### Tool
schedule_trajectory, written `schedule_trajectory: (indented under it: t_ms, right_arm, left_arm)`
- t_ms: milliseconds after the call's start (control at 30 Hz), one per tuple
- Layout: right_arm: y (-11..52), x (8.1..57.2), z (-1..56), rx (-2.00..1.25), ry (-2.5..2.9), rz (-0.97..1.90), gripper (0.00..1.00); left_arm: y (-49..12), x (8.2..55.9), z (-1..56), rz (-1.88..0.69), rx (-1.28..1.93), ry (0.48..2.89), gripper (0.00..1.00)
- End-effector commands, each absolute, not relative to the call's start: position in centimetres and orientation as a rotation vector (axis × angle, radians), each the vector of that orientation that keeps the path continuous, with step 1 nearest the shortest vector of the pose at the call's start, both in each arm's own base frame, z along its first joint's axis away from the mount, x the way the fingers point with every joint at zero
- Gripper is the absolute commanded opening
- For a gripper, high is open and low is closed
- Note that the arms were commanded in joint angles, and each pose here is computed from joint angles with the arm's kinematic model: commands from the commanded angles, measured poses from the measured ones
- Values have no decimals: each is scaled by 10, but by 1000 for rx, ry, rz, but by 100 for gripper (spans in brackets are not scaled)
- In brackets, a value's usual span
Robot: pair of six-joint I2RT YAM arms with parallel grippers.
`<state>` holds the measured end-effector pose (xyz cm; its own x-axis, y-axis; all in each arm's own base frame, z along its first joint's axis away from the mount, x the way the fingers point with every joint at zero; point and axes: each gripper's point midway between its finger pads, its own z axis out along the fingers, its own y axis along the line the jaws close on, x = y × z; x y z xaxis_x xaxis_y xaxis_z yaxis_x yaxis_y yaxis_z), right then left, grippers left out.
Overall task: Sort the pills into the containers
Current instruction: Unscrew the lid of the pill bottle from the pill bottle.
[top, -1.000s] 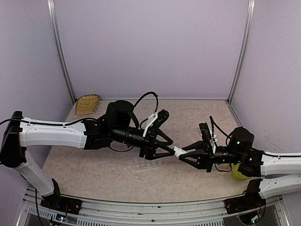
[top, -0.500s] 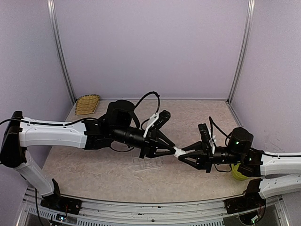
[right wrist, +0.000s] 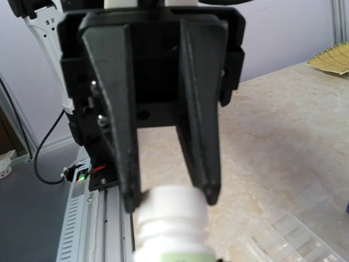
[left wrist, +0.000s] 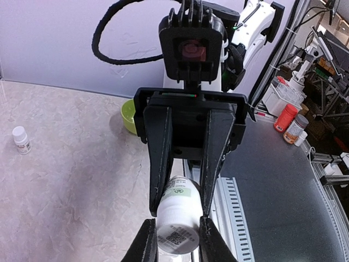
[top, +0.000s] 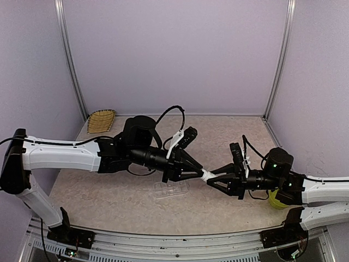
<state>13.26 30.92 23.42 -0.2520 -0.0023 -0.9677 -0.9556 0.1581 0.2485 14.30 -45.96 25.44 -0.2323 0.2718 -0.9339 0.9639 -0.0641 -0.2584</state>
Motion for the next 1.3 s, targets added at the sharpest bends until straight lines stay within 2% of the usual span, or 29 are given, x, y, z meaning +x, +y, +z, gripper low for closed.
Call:
schedule_trajectory:
  t_ms: [0,567,600,700,800,1000,1100,1267]
  right_arm:
    - [305,139,239,-946,1456,1216,15]
    - [297,153,228,-922,1490,1083,14]
    - [297,153,229,-919,1485,1085,15]
    - [296,152,231,-916,1474,1093,14]
    - [297,150,234,-920,1463,1106,15]
    - [298,142,242,-935,1435,1159,14]
    - [301,136,245,-953,1427,1210,14]
    - [309,125,248,-1001,1421,1308,15]
  left_arm:
    - [-467,150,255,-1337,1313,1595,2]
    - [-467,176,250,-1402,1098,1852,2]
    - [-467,175,251,-1406,1101,1847,4]
    - [-464,176,254,-1387,1107,1823,32]
    - [-458,178,260,-1371,1109,1785,50]
    - [-449,161,268,-1401,1248,1607,75]
    - [-444,153,271,-1373,1318,1486,83]
    - [-441,143,272,-1319,1428,1330,85]
